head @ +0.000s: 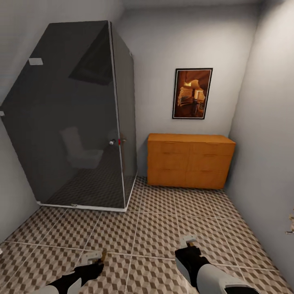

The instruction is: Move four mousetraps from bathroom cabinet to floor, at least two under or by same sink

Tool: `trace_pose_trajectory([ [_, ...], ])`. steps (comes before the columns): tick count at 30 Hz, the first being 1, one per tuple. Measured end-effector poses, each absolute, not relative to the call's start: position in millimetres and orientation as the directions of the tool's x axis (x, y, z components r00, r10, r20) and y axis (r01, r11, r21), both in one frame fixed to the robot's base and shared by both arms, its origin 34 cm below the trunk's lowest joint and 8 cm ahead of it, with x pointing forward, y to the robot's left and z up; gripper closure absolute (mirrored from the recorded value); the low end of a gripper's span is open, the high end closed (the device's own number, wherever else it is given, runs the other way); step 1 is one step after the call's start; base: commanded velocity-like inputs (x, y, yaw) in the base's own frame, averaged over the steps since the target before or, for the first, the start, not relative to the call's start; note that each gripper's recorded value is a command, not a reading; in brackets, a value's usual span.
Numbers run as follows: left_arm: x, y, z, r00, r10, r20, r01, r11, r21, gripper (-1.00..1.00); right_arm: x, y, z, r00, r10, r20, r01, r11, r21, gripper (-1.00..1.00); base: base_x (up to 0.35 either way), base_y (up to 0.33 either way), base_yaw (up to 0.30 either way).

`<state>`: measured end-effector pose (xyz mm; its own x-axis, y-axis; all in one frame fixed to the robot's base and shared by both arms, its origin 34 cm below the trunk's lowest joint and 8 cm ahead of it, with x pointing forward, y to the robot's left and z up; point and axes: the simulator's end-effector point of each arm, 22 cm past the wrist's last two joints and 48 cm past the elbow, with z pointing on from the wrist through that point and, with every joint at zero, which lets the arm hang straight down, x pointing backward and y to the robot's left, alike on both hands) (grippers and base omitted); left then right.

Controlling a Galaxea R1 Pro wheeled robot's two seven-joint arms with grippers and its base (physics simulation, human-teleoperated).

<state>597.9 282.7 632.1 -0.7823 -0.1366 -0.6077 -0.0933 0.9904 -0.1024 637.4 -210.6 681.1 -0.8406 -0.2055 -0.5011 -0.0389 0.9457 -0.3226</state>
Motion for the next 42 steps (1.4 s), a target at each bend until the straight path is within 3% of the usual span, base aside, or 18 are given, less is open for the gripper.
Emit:
trace_pose_trajectory([
  [24, 599.8, 280.7, 633.4, -0.777, -0.133, -0.615, -0.088, 0.991, -0.102, 1.0, 629.5, -210.8, 674.8, -0.85, -0.213, -0.483, -0.05, 0.944, -0.328, 1.0, 0.0, 0.0, 0.299],
  [33, 599.4, 280.5, 633.1, -0.777, -0.134, -0.615, -0.089, 0.991, -0.103, 1.0, 629.3, -211.4, 674.8, -0.85, -0.212, -0.482, -0.049, 0.943, -0.329, 1.0, 0.0, 0.0, 0.099],
  [42, 599.1, 280.1, 632.9, -0.777, -0.135, -0.614, -0.09, 0.991, -0.104, 1.0, 629.1, -209.8, 674.3, -0.851, -0.212, -0.481, -0.052, 0.945, -0.323, 1.0, 0.0, 0.0, 0.267],
])
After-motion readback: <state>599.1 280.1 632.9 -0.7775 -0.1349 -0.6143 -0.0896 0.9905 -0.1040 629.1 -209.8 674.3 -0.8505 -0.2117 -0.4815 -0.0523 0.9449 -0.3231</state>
